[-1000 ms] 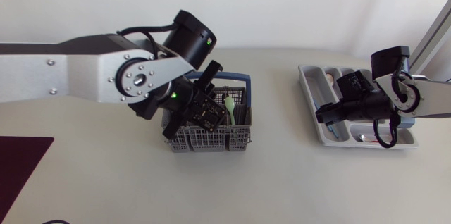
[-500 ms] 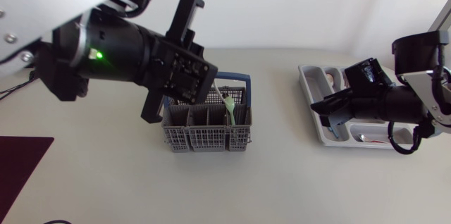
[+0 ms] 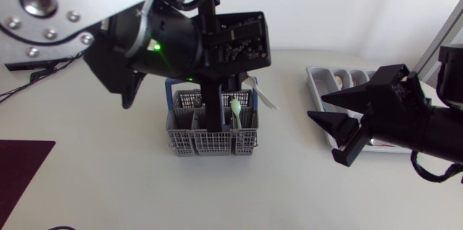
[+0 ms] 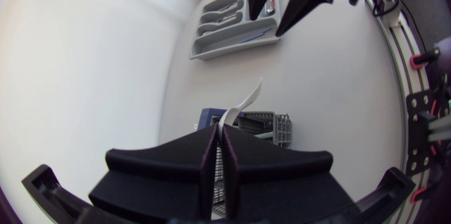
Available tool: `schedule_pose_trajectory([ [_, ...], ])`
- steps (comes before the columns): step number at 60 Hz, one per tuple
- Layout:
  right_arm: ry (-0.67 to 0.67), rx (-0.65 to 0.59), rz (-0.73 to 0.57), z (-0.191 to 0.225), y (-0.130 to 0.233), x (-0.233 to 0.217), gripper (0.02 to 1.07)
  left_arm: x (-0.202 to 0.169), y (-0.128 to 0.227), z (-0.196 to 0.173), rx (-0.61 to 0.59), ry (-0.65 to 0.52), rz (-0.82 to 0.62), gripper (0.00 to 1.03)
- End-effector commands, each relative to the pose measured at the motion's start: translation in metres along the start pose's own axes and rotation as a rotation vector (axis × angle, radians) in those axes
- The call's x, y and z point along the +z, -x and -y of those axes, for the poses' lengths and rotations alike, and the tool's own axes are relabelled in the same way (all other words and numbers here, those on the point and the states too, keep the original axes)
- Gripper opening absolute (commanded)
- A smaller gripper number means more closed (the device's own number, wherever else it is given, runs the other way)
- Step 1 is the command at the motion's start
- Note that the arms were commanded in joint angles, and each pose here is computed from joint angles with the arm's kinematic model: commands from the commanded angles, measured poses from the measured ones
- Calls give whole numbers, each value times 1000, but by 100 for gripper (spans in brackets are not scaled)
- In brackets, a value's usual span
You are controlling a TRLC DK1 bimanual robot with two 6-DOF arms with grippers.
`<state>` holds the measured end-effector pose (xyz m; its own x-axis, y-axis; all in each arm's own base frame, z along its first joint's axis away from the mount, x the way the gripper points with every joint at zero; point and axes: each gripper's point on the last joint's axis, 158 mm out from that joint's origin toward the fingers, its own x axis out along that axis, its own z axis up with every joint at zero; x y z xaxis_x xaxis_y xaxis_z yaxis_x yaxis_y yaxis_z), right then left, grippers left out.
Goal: Sort the cutlery from the basket into the organizer compartments.
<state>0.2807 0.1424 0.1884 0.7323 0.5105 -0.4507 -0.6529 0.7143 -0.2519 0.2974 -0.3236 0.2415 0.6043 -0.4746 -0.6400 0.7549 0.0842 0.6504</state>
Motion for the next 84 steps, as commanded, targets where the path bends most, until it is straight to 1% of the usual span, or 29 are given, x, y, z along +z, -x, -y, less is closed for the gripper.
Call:
schedule_pose_trajectory([
  [1,66,7,-12,-13,-1,-9,60,14,-7,-2,-27,138,16,3],
  [5,109,-15,-5,-18,-1,-8,60,15,-12,-2,-61,207,14,3],
  [6,131,-24,-3,-21,-2,-8,60,16,-16,-2,-83,258,10,3],
  [8,157,-30,2,-26,-3,-8,60,19,-18,-2,-119,317,18,3],
  [9,162,-33,4,-26,-3,-8,60,19,-19,-2,-126,329,19,3],
  [10,183,-37,8,-31,-5,-7,60,20,-21,-3,-150,379,18,3],
  [17,229,-56,26,-39,-9,-3,60,27,-26,-1,-225,513,25,3],
  [22,243,-70,39,-40,-11,1,60,28,-31,3,-263,580,8,3],
  [24,249,-78,44,-40,-11,3,60,30,-34,8,-298,607,1,3],
  [27,263,-88,50,-41,-13,6,55,31,-36,13,-339,650,-8,3],
  [32,284,-112,53,-39,-17,10,52,31,-38,18,-410,720,-24,3],
  [42,326,-167,34,-34,-30,9,52,34,-39,24,-488,790,-49,3],
  [47,344,-184,23,-31,-35,8,46,35,-37,27,-509,805,-55,3],
  [50,347,-184,20,-31,-36,8,46,35,-37,28,-522,812,-57,3],
  [56,351,-183,18,-31,-38,8,40,32,-37,30,-534,825,-70,3],
  [64,351,-183,20,-32,-38,9,37,29,-40,33,-542,835,-89,3],
  [66,353,-184,23,-32,-37,10,33,28,-41,33,-542,839,-91,3],
  [68,354,-182,21,-32,-37,10,33,27,-41,33,-543,842,-96,3],
  [70,355,-179,20,-33,-37,10,29,25,-42,34,-544,847,-101,3],
  [72,358,-176,20,-34,-37,11,29,24,-44,34,-545,850,-106,3],
  [73,359,-176,21,-35,-37,11,27,23,-44,35,-547,850,-109,3],
  [79,364,-171,21,-38,-37,11,26,22,-47,39,-554,848,-119,3],
  [84,367,-168,17,-39,-37,10,19,22,-47,40,-556,847,-120,3],
])
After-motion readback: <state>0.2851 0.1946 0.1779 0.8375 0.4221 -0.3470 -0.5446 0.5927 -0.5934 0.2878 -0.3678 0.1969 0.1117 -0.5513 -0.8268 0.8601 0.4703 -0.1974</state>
